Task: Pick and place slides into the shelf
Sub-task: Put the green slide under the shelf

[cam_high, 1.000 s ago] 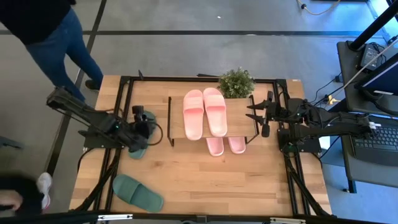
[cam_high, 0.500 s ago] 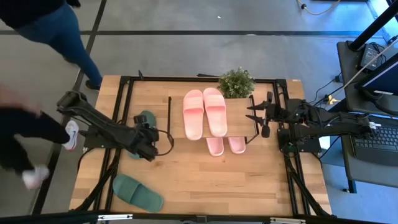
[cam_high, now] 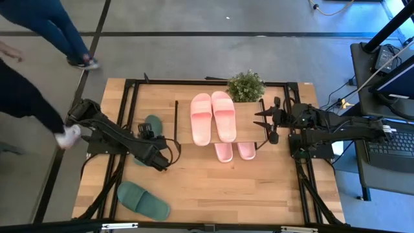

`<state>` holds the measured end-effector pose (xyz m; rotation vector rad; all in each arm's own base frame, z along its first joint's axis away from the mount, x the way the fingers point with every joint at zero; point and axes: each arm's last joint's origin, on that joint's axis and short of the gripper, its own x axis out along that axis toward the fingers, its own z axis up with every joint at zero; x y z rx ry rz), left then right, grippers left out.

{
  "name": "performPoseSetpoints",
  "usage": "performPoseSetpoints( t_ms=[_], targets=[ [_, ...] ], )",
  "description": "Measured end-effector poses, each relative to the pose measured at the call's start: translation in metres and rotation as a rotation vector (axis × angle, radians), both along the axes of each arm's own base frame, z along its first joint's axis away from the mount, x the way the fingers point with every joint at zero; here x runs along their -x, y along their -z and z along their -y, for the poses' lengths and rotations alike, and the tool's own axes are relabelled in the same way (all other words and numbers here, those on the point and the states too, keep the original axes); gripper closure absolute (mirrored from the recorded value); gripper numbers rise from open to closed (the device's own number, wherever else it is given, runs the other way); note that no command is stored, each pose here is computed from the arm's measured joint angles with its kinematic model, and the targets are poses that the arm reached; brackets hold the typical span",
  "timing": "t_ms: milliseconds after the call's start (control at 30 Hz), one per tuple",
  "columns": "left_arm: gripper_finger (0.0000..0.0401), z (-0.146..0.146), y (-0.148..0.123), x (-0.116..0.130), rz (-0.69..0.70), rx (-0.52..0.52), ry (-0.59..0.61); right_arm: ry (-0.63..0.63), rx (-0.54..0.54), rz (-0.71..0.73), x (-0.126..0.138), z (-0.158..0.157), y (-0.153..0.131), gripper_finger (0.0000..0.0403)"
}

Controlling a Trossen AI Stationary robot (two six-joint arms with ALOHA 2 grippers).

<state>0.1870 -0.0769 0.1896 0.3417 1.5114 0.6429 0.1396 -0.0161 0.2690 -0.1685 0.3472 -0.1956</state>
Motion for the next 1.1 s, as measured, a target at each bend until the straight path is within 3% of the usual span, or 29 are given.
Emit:
performPoseSetpoints(
  t_ms=[400,767,1100],
  targets=[
    [0.0261,-0.005,0.027,0.011,-0.075,-0.021,-0.007,-0.002,0.002,-0.015,-0.004,0.000,0.002,0.0246],
    [0.0261,-0.015,0.038,0.020,-0.029,-0.178,0.022,-0.002,0.007,0.011,-0.005,0.000,0.000,0.0246],
    [0.0263,-0.029,0.053,0.026,-0.038,-0.160,-0.051,-0.003,0.008,0.015,-0.005,0.000,-0.001,0.0246]
  ],
)
